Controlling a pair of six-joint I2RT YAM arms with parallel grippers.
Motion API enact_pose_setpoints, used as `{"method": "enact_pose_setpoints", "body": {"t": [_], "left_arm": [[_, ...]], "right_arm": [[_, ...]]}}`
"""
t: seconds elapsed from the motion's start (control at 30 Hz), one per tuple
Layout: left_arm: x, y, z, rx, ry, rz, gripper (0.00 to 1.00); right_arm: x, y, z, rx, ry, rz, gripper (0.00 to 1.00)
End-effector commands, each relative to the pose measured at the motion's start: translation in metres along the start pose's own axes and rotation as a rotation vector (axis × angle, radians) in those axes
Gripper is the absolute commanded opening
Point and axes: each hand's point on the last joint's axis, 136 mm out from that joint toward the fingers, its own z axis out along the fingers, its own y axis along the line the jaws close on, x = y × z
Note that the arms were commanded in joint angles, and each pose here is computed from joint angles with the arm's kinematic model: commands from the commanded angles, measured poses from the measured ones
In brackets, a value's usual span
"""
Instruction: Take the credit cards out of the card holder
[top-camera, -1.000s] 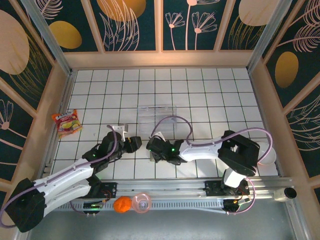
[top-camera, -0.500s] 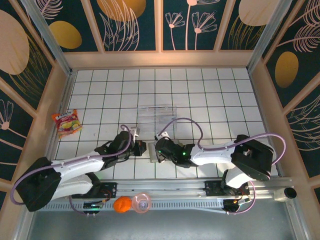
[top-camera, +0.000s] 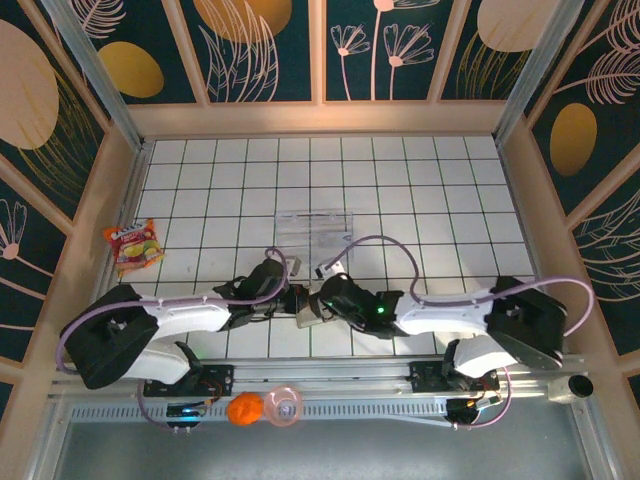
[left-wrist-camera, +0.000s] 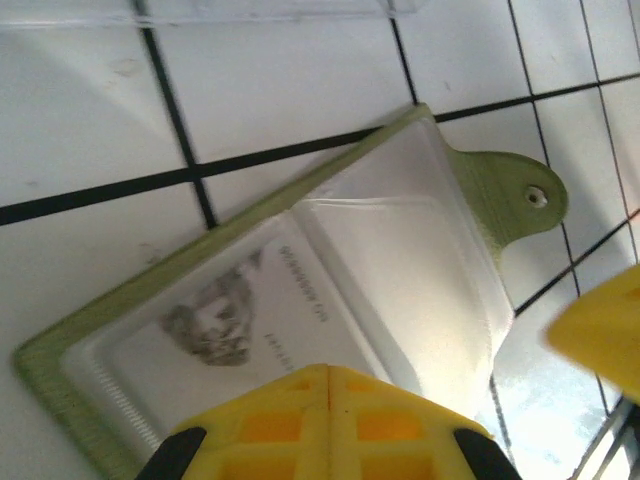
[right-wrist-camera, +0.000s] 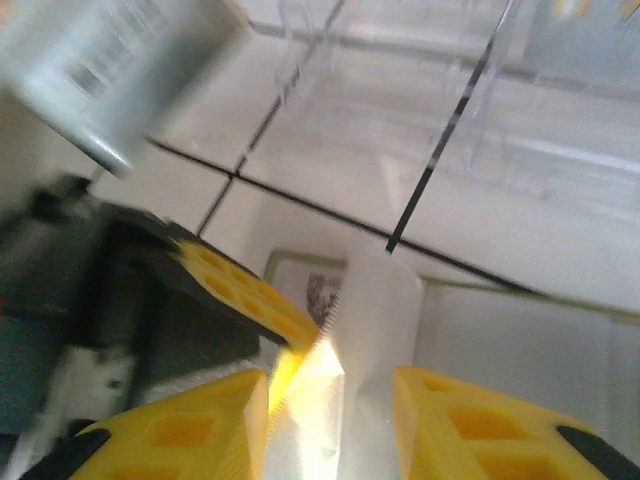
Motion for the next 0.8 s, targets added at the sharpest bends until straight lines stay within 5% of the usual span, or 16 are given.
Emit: {"method": "enact_pose_setpoints", "body": {"t": [0.0,0.17,0.4,0.6,0.77], "left_arm": [[-0.003,-0.031,0.007,0.090,0.029,0.025,0.02],[-0.002,-0.064,0.023,0.144,0.079,0.076,0.06],[0.009,-0.063,0.056,0.129,0.180,0.070,0.04],[-0.036,-0.082,0.006,0.154,-0.072,0.065,0.20],[-0.040,-0.036,-0.024,-0.004,-0.149,0.014,0.20]], "right_arm": [[-0.013,-0.027,-0.022,0.090,-0.080,0.053,0.40],[-0.014,-0.056,-0.046,0.144,-0.122,0.138,0.40],[-0.009,-0.072,-0.060,0.168,-0.126,0.189,0.37],[-0.007,-0.065,-0.051,0.065,-0.078,0.211,0.35],[-0.007,-0.045,-0.029,-0.060,0.009,0.169,0.21]]}}
